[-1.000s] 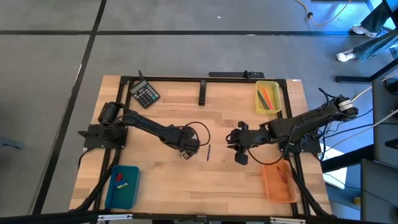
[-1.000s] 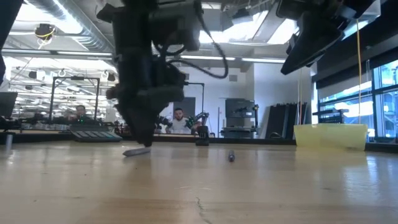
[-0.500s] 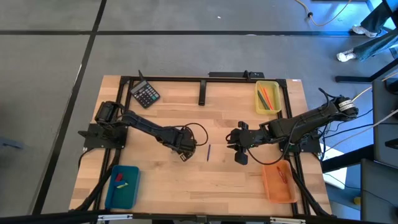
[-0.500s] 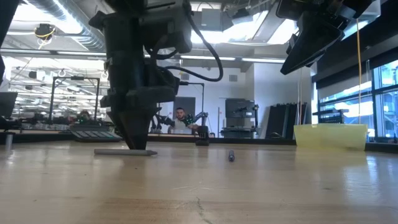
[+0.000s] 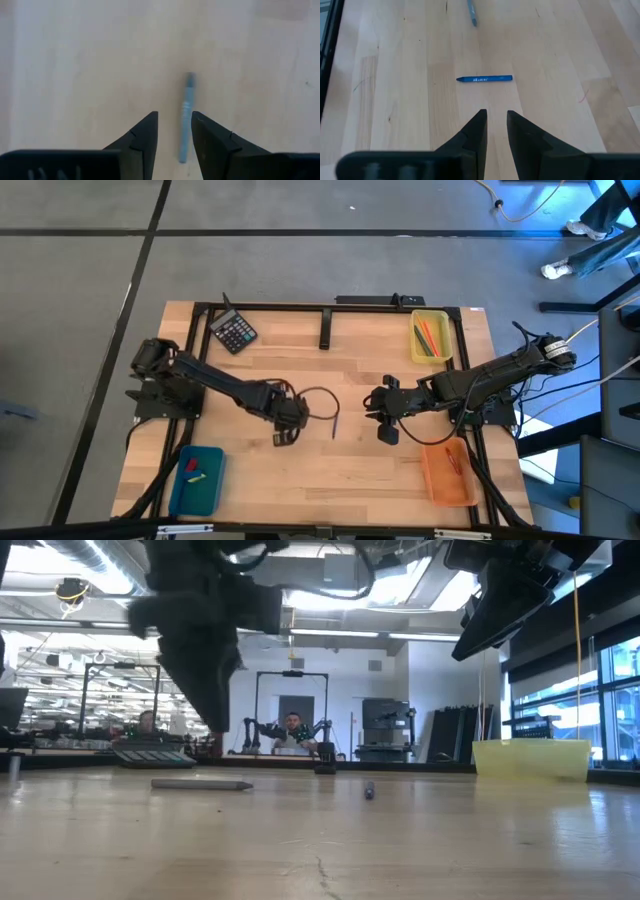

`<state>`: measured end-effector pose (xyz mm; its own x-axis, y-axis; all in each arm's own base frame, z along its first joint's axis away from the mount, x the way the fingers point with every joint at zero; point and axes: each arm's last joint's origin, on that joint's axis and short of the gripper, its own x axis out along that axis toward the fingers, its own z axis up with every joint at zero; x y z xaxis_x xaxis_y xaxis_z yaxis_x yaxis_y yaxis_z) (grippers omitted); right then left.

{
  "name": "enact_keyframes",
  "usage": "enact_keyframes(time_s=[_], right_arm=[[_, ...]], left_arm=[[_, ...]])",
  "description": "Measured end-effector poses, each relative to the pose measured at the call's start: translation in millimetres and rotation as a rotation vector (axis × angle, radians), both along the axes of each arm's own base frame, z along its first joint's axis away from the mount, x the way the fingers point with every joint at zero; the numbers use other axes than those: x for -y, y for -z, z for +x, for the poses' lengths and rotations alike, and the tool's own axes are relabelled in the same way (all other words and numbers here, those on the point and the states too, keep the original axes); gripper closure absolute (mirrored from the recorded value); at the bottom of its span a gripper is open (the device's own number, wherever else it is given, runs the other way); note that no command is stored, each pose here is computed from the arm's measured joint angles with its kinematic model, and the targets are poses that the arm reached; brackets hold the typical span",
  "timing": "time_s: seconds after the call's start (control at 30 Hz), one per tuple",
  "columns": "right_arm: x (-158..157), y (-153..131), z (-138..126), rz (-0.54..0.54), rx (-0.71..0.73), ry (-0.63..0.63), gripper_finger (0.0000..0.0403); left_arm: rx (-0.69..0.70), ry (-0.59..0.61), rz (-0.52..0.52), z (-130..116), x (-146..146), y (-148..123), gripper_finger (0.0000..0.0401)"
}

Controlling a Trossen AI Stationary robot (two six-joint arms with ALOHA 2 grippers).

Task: Sort crayons/erasers/pens/pencils in bins
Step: Put the gray crayon into the orange bin

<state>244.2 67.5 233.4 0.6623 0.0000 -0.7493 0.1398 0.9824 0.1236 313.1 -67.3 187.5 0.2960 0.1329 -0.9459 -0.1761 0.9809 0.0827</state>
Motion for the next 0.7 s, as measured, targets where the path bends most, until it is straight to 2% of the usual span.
enact_keyframes(time_s=[0.17, 0.27, 0.47, 0.7], right_arm=[[0, 0, 0, -0.01, 0.005, -0.013, 0.0324], [0, -1, 1, -0.009, 0.01, -0.013, 0.0324], [-1, -1, 2, -0.004, 0.023, -0.012, 0.0324], [-1, -1, 3, -0.003, 0.028, -0.013, 0.0324]], left_arm=[[-0.031, 0.109, -0.025, 2, 14, 25, 0.029], [-0.045, 0.129, -0.031, 5, 20, 35, 0.029], [-0.094, 0.104, -0.021, 8, 17, 49, 0.0289], [-0.097, 0.046, -0.059, 9, 9, 48, 0.0289]])
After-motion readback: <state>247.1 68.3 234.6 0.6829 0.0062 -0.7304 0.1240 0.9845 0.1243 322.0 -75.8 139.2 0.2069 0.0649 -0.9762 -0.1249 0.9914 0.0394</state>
